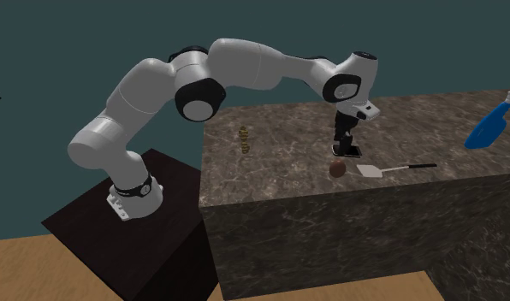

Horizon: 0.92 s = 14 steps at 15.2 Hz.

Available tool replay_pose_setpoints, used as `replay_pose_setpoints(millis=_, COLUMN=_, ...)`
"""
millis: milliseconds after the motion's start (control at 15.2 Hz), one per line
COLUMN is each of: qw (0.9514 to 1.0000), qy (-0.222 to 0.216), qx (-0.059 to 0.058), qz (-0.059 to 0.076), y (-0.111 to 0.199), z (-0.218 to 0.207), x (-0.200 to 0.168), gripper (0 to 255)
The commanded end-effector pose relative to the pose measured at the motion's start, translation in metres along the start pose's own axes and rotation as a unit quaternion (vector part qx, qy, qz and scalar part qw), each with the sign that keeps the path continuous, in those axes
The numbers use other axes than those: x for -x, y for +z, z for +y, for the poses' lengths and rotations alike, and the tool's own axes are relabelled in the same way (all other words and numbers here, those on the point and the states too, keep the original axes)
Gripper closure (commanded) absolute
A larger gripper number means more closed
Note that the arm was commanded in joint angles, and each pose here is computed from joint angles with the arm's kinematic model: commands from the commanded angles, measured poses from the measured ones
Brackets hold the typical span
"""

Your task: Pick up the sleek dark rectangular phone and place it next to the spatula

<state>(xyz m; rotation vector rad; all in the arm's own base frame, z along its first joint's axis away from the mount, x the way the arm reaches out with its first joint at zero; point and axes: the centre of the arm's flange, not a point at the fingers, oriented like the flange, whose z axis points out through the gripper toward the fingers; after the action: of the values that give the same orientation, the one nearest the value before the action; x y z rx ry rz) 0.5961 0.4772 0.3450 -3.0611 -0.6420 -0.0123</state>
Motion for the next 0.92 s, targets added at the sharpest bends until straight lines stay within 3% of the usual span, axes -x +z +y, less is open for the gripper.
replay_pose_setpoints(millis=0, qw=1.0000, qy=0.000, qx=0.000, qz=0.000, y=0.000, z=0.000, x=0.000, gripper=0)
replay_pose_setpoints(millis=66, qw=1.0000, qy=0.000, qx=0.000, qz=0.000, y=0.000, z=0.000, x=0.000, gripper=0)
replay_pose_setpoints(millis=330, qw=1.0000, qy=0.000, qx=0.000, qz=0.000, y=-0.050, z=0.000, x=0.000, gripper=0)
replay_pose_setpoints(millis=858, qw=1.0000, qy=0.000, qx=0.000, qz=0.000, y=-0.050, z=0.000, x=0.000, gripper=0)
